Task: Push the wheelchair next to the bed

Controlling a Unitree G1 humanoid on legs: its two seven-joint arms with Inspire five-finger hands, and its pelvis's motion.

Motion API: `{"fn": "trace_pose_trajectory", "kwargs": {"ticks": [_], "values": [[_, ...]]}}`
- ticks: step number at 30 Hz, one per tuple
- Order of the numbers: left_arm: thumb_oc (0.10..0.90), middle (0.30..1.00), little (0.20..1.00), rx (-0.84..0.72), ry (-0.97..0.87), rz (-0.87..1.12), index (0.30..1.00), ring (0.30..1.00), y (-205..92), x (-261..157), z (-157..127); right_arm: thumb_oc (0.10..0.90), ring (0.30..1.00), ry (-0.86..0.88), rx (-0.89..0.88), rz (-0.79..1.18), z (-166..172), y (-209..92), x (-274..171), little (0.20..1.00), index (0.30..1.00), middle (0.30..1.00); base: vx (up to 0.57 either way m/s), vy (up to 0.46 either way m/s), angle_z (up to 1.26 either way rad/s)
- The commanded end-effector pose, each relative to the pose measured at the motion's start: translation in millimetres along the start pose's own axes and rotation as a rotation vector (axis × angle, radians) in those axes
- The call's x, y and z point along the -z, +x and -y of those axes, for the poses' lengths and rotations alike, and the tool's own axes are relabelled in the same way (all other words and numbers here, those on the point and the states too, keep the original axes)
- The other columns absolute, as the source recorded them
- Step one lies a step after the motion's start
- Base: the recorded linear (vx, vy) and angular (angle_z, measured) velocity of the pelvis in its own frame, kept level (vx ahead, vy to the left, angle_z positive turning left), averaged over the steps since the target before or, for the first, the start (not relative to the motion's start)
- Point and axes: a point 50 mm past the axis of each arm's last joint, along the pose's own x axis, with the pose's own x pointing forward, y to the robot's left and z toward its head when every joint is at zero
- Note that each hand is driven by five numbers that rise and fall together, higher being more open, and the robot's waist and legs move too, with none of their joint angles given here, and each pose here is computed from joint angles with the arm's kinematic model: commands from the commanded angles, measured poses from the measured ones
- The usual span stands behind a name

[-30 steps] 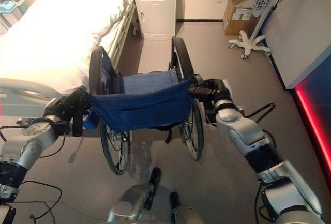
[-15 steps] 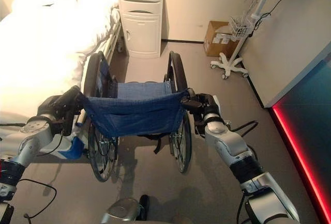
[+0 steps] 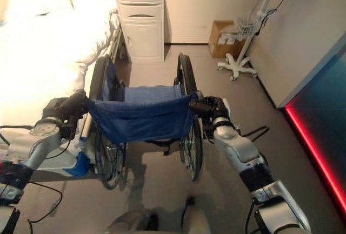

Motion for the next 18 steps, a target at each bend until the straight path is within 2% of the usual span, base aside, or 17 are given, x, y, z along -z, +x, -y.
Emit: {"fn": "trace_pose_trajectory", "kwargs": {"ticks": [1, 6, 11, 15, 18], "values": [[0.4, 0.3, 0.3, 0.418, -0.141, 0.3, 0.3, 0.3, -34, -82, 105, 0.4, 0.3, 0.112, -0.361, 0.363, -66, -41, -76, 0.3, 0.3, 0.3, 0.37, -0.119, 0.54], [0.4, 0.3, 0.3, 0.417, -0.187, 0.283, 0.3, 0.3, -28, -79, 92, 0.4, 0.3, 0.081, -0.353, 0.369, -56, -45, -80, 0.3, 0.3, 0.3, 0.21, -0.045, -0.04], [0.4, 0.3, 0.3, 0.401, -0.173, 0.284, 0.3, 0.3, -21, -66, 76, 0.4, 0.3, 0.087, -0.368, 0.348, -60, -45, -78, 0.3, 0.3, 0.3, 0.3, 0.072, -0.16], [0.4, 0.3, 0.3, 0.411, -0.149, 0.293, 0.3, 0.3, -25, -57, 79, 0.4, 0.3, 0.118, -0.355, 0.335, -60, -42, -66, 0.3, 0.3, 0.3, 0.31, 0.093, 0.01], [0.4, 0.3, 0.3, 0.416, -0.13, 0.283, 0.3, 0.3, -28, -52, 78, 0.4, 0.3, 0.135, -0.345, 0.308, -58, -39, -51, 0.3, 0.3, 0.3, 0.55, 0.175, -0.12]]}}
